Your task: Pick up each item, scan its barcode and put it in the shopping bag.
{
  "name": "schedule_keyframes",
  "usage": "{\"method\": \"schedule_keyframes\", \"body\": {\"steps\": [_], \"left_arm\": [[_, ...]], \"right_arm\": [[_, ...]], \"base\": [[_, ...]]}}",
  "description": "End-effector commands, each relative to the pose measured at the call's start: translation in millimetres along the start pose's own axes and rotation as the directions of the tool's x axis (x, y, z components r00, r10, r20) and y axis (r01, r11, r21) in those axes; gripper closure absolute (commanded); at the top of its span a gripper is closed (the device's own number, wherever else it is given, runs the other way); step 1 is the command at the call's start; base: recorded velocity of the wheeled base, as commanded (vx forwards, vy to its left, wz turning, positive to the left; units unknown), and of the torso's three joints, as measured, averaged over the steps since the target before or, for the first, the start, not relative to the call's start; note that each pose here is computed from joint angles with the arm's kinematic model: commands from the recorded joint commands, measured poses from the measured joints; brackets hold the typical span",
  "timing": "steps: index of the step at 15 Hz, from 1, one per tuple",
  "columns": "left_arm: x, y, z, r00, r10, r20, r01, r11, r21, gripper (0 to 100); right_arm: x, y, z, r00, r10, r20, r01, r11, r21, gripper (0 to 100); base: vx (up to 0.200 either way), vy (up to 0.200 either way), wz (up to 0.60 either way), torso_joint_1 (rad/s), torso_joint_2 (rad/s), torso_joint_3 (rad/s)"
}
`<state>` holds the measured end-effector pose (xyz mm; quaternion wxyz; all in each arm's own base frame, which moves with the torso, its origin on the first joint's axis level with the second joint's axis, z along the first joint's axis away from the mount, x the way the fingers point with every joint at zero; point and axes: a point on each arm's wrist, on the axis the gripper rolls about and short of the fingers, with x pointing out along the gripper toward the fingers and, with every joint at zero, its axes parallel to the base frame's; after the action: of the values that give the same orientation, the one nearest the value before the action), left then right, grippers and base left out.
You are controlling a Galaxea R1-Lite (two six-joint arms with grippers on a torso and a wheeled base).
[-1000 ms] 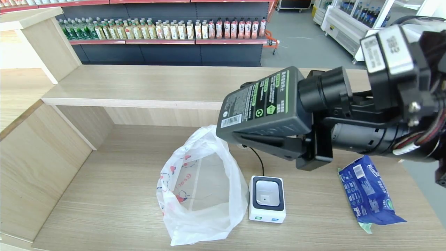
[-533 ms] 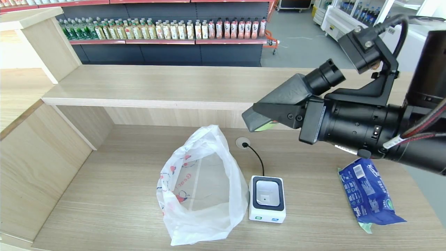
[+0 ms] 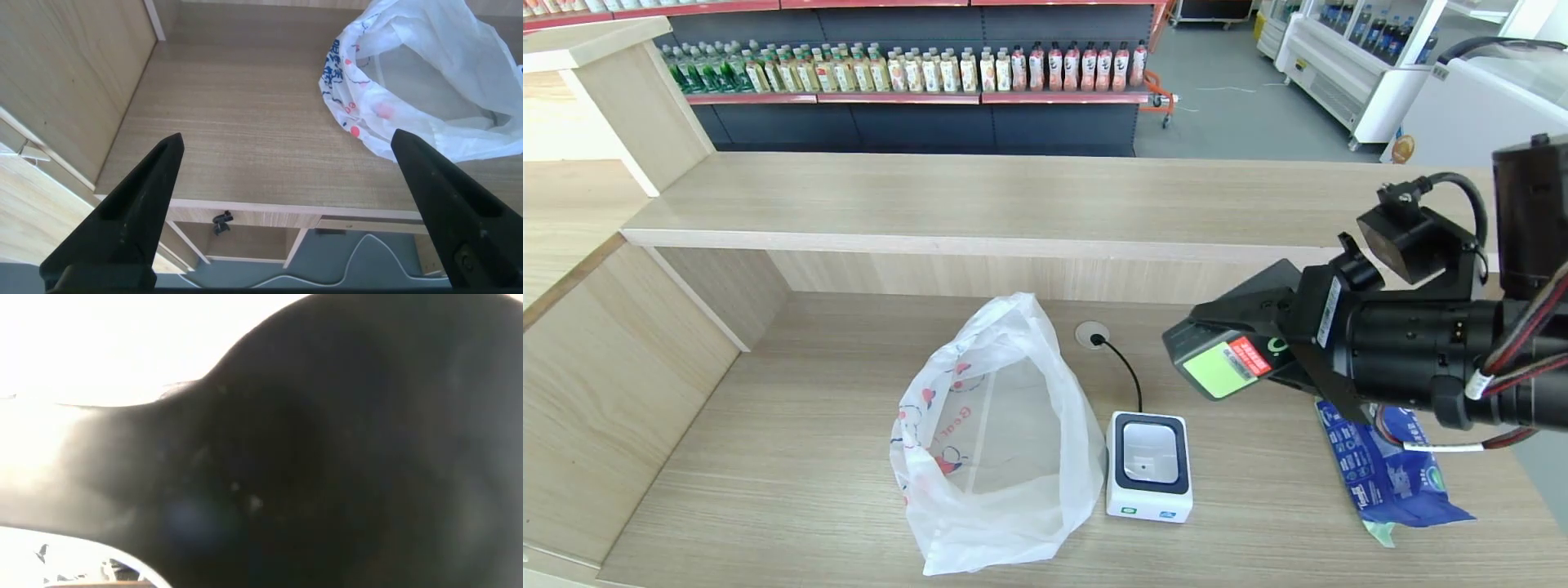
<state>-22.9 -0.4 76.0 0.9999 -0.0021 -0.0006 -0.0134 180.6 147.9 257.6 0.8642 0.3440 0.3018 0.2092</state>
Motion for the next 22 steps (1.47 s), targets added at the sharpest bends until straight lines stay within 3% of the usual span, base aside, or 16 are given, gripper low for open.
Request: {"method": "schedule_keyframes", "body": {"steps": [1,4,11,17,22], "left_arm": [[0.0,0.0,-0.1,1.0,0.001,0.0,-0.001,1.0,0.0,0],[0.0,0.0,-0.1,1.0,0.001,0.0,-0.001,1.0,0.0,0],[0.0,0.0,-0.1,1.0,0.001,0.0,-0.001,1.0,0.0,0],[0.0,0.0,-0.1,1.0,-0.001,0.0,0.001,1.0,0.0,0],[0.0,0.0,-0.1,1.0,0.001,0.0,-0.001,1.0,0.0,0]], "right_arm": [[1.0,-14.8,6.7,0.997,-0.074,0.006,0.073,0.993,0.09,100],[8.8,-36.0,0.8,0.968,-0.228,-0.109,0.245,0.95,0.191,100],[14.7,-60.7,5.1,0.893,-0.279,-0.353,0.418,0.806,0.42,100],[45.4,-83.4,-0.5,0.828,-0.333,-0.451,0.516,0.767,0.381,100],[64.7,-90.2,-2.2,0.803,-0.316,-0.505,0.536,0.753,0.381,100]], "base": [[0.0,0.0,0.0,0.0,0.0,0.0],[0.0,0.0,0.0,0.0,0.0,0.0],[0.0,0.0,0.0,0.0,0.0,0.0],[0.0,0.0,0.0,0.0,0.0,0.0],[0.0,0.0,0.0,0.0,0.0,0.0]]}}
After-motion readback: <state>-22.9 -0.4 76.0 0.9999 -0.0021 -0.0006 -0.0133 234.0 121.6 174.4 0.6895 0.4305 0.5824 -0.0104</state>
